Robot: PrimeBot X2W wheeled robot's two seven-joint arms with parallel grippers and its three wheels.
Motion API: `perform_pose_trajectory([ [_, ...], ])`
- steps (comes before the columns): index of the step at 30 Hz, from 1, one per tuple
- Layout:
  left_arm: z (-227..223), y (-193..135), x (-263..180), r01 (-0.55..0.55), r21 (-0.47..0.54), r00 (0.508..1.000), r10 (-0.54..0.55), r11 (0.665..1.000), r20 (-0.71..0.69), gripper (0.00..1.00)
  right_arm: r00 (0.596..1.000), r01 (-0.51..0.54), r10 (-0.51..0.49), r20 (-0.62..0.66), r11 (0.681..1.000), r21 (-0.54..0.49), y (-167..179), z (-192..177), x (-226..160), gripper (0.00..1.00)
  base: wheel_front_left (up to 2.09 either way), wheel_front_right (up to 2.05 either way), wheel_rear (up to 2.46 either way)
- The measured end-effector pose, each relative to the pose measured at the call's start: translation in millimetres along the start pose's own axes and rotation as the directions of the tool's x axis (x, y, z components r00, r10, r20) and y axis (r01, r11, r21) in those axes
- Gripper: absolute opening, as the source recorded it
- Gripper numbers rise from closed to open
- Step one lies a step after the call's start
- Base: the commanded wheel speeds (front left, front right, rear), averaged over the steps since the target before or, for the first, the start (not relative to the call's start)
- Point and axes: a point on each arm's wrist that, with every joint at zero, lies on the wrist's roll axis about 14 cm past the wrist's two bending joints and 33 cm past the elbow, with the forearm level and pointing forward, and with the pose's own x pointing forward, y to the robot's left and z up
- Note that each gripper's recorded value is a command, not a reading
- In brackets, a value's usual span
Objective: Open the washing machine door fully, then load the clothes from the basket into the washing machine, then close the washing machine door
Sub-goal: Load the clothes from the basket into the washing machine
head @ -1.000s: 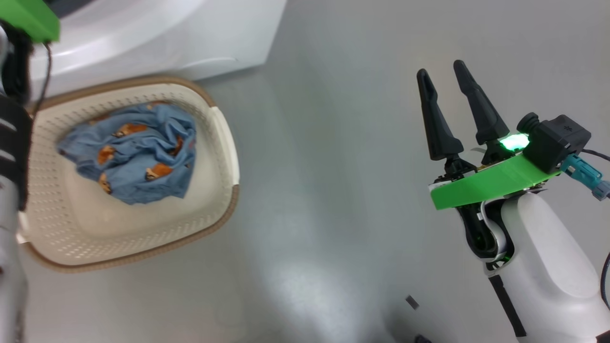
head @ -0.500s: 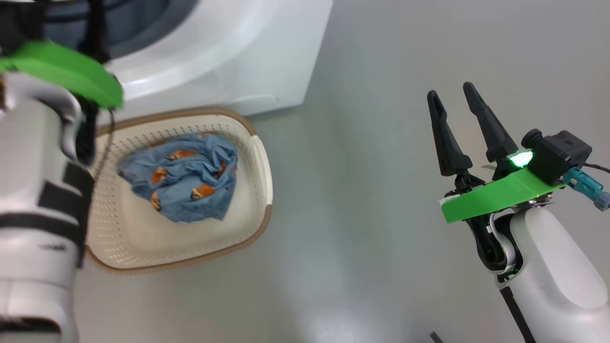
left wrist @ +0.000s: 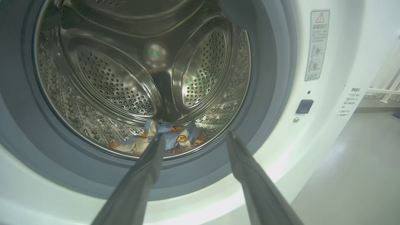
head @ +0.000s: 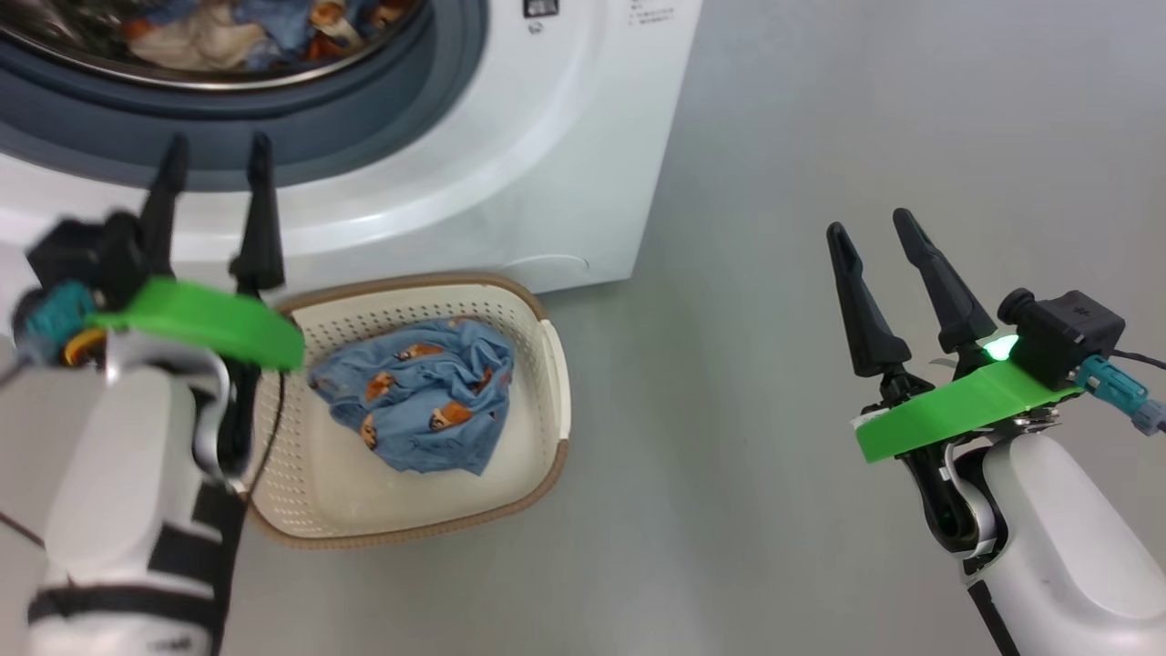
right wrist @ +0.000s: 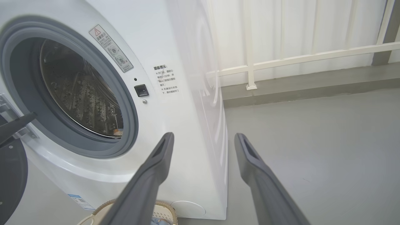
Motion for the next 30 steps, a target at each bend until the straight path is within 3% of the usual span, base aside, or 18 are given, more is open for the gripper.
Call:
perform_pose_trajectory([
  [12,7.1,27.8,-69.0,-0.102,-0.006,0.994,0.103,0.995,0.047,1.0,0.999,-0.028,0.028,0.026,1.0,0.004,13.2,11.0,-4.4,1.0,0.0,0.0,0.0],
  [30,14.8,26.5,-119.0,-0.168,-0.055,0.981,0.172,0.984,0.086,1.0,0.998,-0.043,0.043,0.048,0.999,-0.012,21.2,22.6,-17.1,1.0,0.0,0.0,0.0],
])
